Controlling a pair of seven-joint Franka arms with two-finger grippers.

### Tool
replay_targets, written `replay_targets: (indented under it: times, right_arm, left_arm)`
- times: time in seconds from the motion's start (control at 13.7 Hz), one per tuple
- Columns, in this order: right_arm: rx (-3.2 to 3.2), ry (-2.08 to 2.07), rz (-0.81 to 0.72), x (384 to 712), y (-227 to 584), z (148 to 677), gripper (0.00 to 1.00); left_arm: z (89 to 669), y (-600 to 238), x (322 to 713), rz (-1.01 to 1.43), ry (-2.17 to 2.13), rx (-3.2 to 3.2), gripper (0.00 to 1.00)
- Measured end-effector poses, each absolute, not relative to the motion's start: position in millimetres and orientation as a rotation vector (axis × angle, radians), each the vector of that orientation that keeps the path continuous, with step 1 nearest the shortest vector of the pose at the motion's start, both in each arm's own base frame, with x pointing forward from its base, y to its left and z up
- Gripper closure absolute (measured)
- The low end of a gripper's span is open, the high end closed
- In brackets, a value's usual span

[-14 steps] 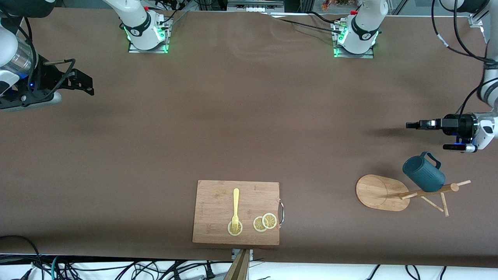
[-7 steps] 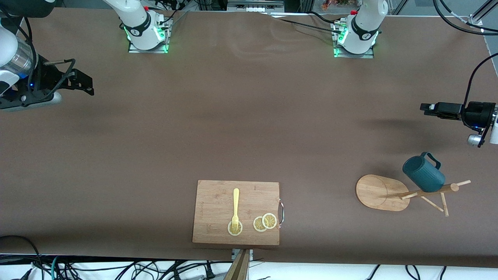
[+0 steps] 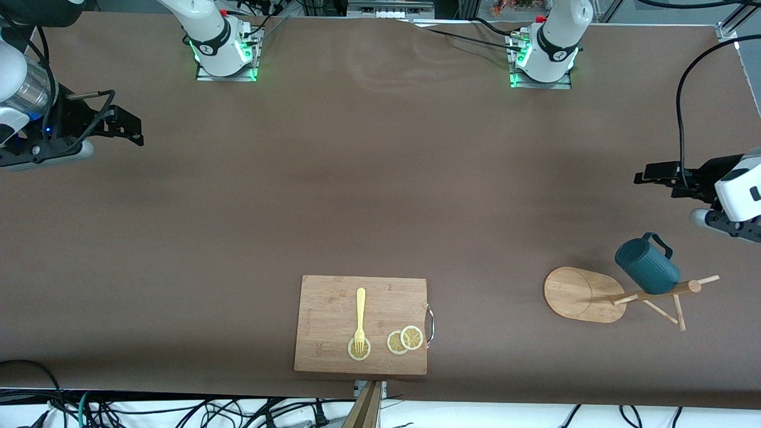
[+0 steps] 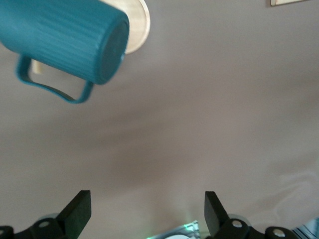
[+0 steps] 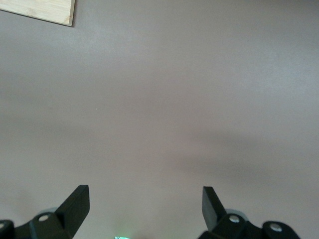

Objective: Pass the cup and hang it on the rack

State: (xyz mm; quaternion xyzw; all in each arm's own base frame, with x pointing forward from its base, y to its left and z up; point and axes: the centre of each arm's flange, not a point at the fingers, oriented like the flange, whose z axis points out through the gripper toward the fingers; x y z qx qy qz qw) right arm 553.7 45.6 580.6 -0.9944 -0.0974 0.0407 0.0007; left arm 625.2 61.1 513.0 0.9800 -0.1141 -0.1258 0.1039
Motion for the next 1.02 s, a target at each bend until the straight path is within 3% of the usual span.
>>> replay_targets:
  times: [0.36, 1.02]
  right_arm:
    - [-3.123, -0.306, 0.128, 553.7, 45.6, 580.5, 0.0]
    - [-3.123, -0.306, 0.128, 553.7, 45.6, 580.5, 0.0]
  left_arm:
    - [577.2, 68.7, 620.5, -0.176, -0.353, 2.972, 0.0]
    - [622.6, 17.9, 583.5, -0.302, 0.03, 3.049, 0.0]
